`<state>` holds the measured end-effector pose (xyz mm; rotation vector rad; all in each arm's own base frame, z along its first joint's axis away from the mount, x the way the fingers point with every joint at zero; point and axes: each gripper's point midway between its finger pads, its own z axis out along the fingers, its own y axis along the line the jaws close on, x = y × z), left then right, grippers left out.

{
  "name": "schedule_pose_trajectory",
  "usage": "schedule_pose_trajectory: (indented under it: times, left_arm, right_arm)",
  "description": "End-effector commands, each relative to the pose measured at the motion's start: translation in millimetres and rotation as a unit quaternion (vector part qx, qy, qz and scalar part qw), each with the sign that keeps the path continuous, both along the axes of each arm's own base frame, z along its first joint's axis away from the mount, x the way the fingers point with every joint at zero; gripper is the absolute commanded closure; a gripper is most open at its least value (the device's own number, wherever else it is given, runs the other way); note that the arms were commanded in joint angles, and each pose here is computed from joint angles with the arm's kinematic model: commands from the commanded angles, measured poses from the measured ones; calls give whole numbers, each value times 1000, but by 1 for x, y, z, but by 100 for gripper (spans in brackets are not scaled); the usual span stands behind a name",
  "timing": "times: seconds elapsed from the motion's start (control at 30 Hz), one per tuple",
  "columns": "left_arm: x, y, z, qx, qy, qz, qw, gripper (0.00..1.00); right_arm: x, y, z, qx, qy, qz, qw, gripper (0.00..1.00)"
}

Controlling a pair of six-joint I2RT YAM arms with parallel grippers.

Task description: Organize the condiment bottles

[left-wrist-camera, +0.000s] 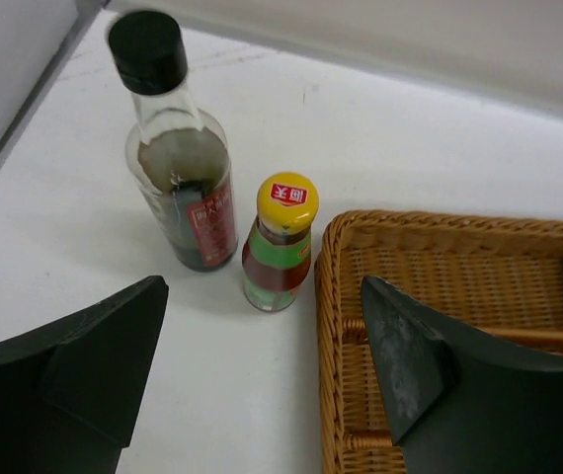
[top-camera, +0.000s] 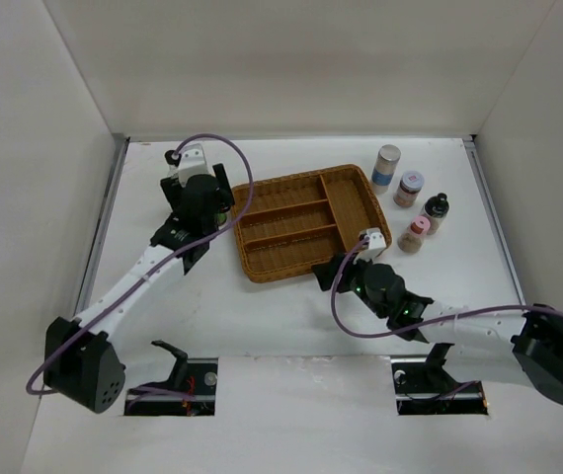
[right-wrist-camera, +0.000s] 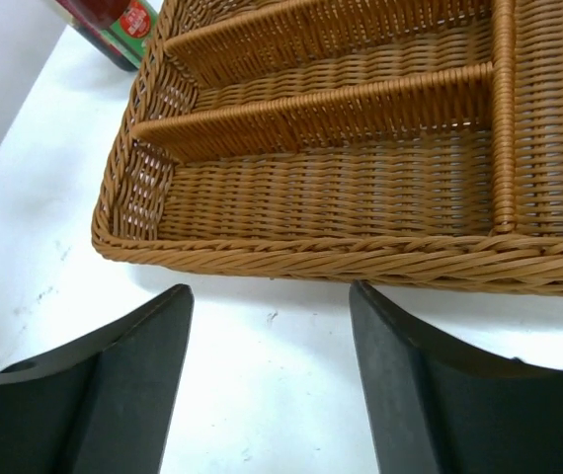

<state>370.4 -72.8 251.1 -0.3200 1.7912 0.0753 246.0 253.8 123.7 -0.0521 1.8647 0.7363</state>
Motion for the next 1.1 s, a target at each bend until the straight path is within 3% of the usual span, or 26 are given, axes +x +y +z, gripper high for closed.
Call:
schedule_pose_trajectory:
  times: [0.0,0.57,0.8,1.07]
  left_arm:
    - [22,-9,18,-6,-21,-20,1000,21]
    - [92,2,-21,8,-9,17,1000,46]
    - [98,2,-21,16,-9,17,1000,76]
    - [71,0,62,8,-93,17,995,82]
  right_arm:
    - [-1,13,17,28,-19,19,999,26]
    - [-3,20,7,22,-6,38,999,23]
    - [-3,22,5,24,-4,43,999,24]
    - [-3,23,3,23,-2,43,999,24]
